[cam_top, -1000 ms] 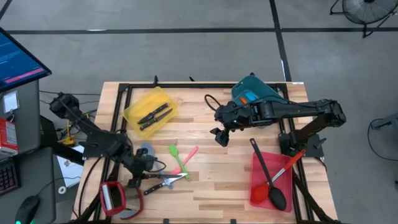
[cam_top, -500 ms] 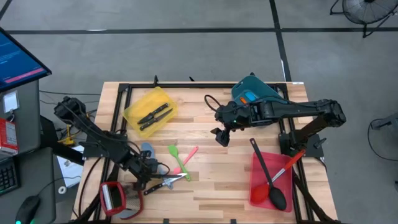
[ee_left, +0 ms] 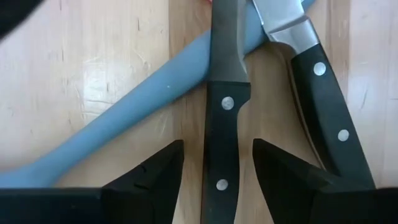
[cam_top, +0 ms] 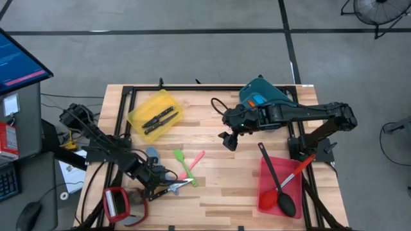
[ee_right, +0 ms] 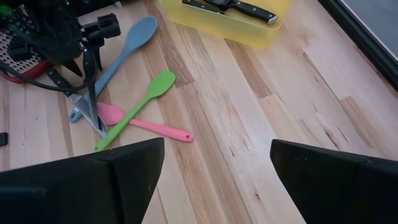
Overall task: Pick & Place Kitchen Items
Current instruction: Put the left silver knife into the yellow bin
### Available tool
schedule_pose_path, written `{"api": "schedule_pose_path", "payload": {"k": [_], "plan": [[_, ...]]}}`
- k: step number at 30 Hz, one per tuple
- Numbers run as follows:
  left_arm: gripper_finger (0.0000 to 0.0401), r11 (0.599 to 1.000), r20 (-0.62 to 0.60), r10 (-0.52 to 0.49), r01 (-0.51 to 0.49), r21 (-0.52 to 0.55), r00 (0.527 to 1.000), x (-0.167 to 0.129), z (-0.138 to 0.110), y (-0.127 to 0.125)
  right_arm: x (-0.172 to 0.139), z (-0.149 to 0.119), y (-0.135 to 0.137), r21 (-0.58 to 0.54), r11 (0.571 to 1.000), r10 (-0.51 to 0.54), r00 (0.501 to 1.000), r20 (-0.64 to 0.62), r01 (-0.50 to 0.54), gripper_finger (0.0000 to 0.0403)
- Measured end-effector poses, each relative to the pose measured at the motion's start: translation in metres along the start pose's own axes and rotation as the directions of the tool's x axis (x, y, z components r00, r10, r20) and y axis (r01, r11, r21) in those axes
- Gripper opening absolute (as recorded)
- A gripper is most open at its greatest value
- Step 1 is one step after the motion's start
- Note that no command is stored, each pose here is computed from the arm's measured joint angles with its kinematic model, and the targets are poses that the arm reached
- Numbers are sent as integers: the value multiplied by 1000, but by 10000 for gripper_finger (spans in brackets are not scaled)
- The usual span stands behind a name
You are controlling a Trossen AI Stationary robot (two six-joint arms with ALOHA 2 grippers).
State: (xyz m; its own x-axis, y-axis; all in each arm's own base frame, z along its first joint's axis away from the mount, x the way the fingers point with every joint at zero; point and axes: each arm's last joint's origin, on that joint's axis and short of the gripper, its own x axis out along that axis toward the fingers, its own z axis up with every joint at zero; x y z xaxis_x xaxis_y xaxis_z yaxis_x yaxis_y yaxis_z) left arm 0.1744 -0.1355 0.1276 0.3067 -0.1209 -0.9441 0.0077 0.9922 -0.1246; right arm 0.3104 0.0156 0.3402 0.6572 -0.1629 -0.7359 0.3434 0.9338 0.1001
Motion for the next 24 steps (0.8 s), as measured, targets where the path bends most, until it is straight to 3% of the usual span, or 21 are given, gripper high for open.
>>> {"api": "schedule_pose_path", "payload": {"k": [7, 17, 24], "plan": [[168, 1000, 0, 25, -25, -16, 1000, 4, 0, 0, 0, -1, 0, -3, 1000, -5, 1000, -13, 5, 291], [36, 1000, -5, 11, -11, -26, 1000, 5, 0, 0, 0, -1, 0, -3, 1000, -5, 1000, -13, 5, 291], [33, 999, 9, -20, 20, -46, 1000, 2, 1, -1, 0, -1, 0, -3, 1000, -5, 1000, -12, 5, 291]]}}
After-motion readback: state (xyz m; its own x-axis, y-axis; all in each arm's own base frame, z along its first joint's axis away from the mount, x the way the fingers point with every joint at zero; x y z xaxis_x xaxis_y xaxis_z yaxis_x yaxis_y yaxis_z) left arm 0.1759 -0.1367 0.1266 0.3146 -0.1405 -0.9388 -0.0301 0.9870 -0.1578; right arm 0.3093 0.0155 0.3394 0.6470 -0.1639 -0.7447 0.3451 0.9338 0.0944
